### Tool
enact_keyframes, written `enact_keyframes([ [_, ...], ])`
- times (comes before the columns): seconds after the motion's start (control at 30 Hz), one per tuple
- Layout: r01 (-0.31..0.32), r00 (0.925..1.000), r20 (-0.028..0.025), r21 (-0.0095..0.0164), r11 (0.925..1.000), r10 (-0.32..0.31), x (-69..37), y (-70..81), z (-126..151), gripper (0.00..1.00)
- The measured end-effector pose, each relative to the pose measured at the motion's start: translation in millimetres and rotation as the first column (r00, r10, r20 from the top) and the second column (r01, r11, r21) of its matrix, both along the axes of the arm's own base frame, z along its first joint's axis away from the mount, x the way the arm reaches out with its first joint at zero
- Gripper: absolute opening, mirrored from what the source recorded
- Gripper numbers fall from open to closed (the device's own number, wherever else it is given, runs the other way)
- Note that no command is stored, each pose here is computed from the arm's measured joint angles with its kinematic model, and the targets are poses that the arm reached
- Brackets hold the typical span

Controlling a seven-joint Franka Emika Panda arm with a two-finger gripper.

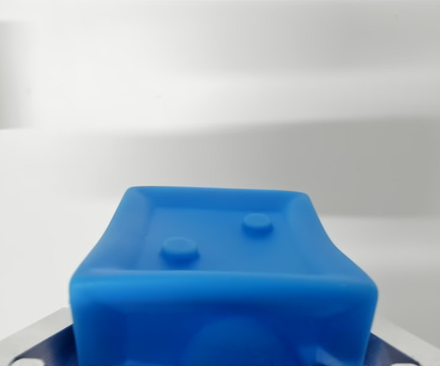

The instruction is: Stack cube

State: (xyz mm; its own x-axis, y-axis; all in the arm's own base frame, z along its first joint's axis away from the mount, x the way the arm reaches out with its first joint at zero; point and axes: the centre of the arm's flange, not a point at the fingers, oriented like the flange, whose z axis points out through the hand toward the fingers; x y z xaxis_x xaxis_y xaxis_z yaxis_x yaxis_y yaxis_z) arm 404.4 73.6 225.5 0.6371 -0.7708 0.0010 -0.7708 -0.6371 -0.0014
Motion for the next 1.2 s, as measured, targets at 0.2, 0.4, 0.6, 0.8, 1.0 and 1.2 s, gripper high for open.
enact_keyframes([
  [0.2,0.004,1.0,0.0001,-0.0001,1.0,-0.004,4.3,10.3,6,0.0],
  [0.4,0.008,1.0,-0.0004,-0.0002,1.0,-0.008,8.4,20.3,11,0.0],
  [0.6,0.012,0.9999,-0.0001,-0.0001,0.9999,-0.012,12.4,29.8,16,0.0],
  [0.8,0.016,0.9999,0.0002,0.0001,0.9999,-0.016,16.8,40.0,22,0.0],
  [1.0,0.02,0.9998,0.0008,0.0003,0.9998,-0.02,20.8,49.8,28,0.0],
  [1.2,0.025,0.9997,0.002,0.0009,0.9997,-0.025,24.8,59.4,34,0.0],
])
